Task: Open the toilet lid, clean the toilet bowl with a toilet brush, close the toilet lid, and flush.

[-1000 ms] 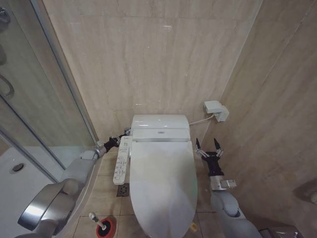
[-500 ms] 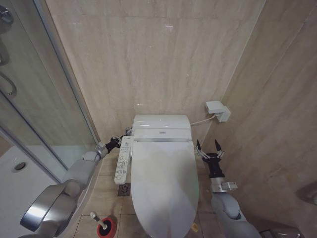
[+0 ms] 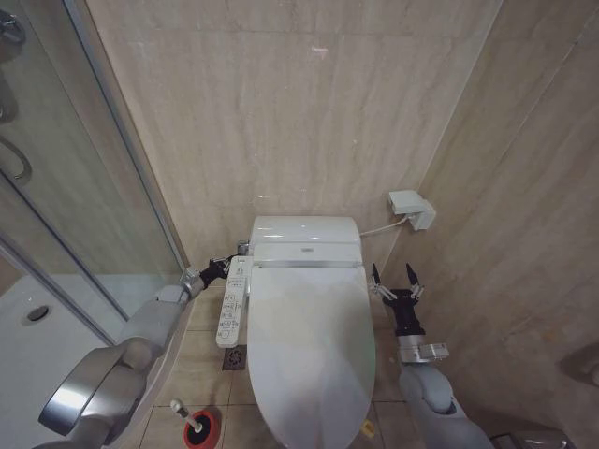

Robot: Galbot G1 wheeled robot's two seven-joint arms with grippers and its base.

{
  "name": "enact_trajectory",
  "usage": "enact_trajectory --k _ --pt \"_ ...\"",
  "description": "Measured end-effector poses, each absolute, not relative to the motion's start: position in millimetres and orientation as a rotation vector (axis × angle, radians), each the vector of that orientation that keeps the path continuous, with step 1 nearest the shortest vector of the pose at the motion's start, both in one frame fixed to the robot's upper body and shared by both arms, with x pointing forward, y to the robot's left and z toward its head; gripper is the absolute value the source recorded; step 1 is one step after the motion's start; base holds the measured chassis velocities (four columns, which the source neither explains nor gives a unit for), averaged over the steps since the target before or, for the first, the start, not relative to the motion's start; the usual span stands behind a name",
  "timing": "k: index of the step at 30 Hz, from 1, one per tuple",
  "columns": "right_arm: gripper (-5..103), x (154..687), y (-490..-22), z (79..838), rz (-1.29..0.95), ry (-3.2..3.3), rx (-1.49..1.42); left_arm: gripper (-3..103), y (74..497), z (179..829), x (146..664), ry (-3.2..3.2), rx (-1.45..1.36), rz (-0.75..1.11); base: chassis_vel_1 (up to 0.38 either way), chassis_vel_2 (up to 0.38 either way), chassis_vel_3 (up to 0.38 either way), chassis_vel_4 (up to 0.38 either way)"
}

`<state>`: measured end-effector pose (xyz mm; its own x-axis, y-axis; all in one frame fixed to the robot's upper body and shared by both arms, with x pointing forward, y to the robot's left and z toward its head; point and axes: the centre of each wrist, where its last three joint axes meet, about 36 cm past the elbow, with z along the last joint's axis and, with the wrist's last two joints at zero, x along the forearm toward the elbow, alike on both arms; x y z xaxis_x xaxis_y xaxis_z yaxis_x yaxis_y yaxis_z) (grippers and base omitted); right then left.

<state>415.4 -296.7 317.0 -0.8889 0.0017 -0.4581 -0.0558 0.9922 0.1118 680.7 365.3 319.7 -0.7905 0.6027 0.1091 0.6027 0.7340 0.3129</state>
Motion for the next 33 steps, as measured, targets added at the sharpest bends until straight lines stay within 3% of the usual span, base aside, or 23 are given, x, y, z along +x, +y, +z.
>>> enact_trajectory --k 33 --pt "100 416.3 -306.5 321.2 0.153 2.657 -0.029 0 365.3 323.5 684.5 -2.921 -1.005 -0.525 0.0 0.0 0.0 0.0"
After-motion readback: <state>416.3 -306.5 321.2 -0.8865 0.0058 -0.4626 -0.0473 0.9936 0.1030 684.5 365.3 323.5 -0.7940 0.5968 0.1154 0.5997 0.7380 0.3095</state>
